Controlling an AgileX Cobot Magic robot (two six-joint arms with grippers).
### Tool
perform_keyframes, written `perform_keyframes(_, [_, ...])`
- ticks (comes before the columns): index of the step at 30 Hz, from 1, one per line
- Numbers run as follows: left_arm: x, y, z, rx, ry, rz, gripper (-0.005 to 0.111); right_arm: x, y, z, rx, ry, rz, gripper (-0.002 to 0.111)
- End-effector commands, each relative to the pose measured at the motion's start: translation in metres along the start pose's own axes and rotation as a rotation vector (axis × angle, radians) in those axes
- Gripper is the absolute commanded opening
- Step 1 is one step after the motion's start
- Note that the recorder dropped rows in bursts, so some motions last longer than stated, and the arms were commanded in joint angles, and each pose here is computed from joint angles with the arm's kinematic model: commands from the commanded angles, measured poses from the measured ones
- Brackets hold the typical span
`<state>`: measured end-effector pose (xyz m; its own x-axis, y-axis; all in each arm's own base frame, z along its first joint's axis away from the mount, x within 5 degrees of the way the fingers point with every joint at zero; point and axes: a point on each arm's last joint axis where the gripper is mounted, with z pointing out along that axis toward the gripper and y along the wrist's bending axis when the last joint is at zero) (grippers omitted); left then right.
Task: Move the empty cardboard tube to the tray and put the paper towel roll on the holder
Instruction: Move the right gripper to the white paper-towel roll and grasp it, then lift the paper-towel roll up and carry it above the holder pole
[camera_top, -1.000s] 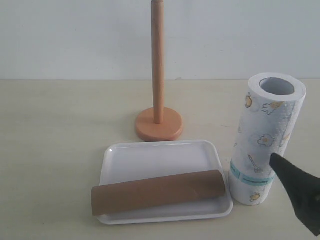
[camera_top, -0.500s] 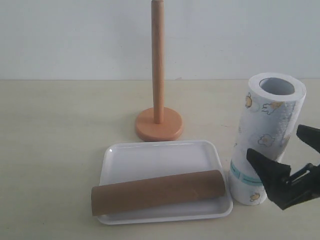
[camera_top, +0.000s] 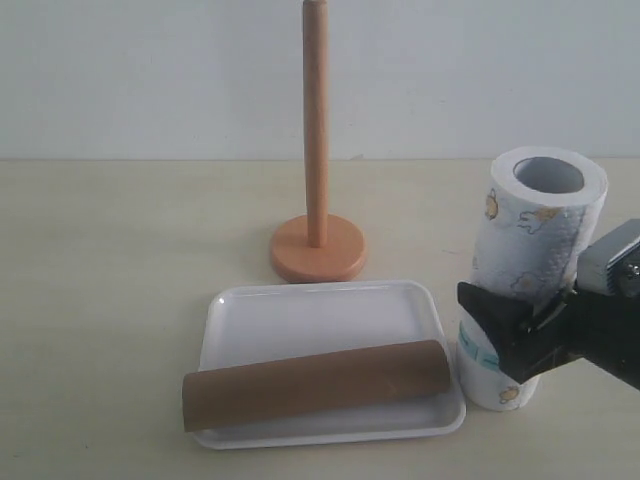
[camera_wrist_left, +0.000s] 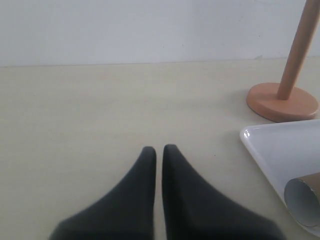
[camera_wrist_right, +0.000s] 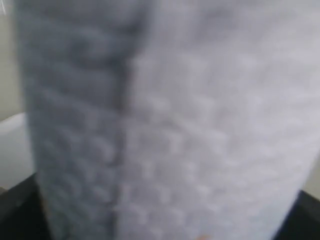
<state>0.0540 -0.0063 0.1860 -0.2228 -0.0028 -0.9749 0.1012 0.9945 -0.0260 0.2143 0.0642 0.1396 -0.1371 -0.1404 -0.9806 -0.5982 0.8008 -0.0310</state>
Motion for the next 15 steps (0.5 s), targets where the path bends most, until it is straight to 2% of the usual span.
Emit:
perform_keyframes(1, [0.001, 0.0, 0.0, -0.003, -0.001, -0.011, 0.004, 0.0, 0.006, 0.001, -0.073, -0.005, 0.0, 0.044])
perform_keyframes(5, [0.001, 0.0, 0.0, -0.003, -0.001, -0.011, 0.004, -0.001, 0.0, 0.001, 0.002, -0.012, 0.028, 0.005])
perform_keyframes(6, [0.001, 0.0, 0.0, -0.003, -0.001, -0.011, 0.004, -0.001, -0.003, 0.001, 0.026, -0.014, 0.041, 0.0])
perform_keyframes(15, [0.001, 0.0, 0.0, -0.003, -0.001, -0.011, 0.004, -0.001, -0.013, 0.0, 0.135, -0.025, 0.088, 0.0])
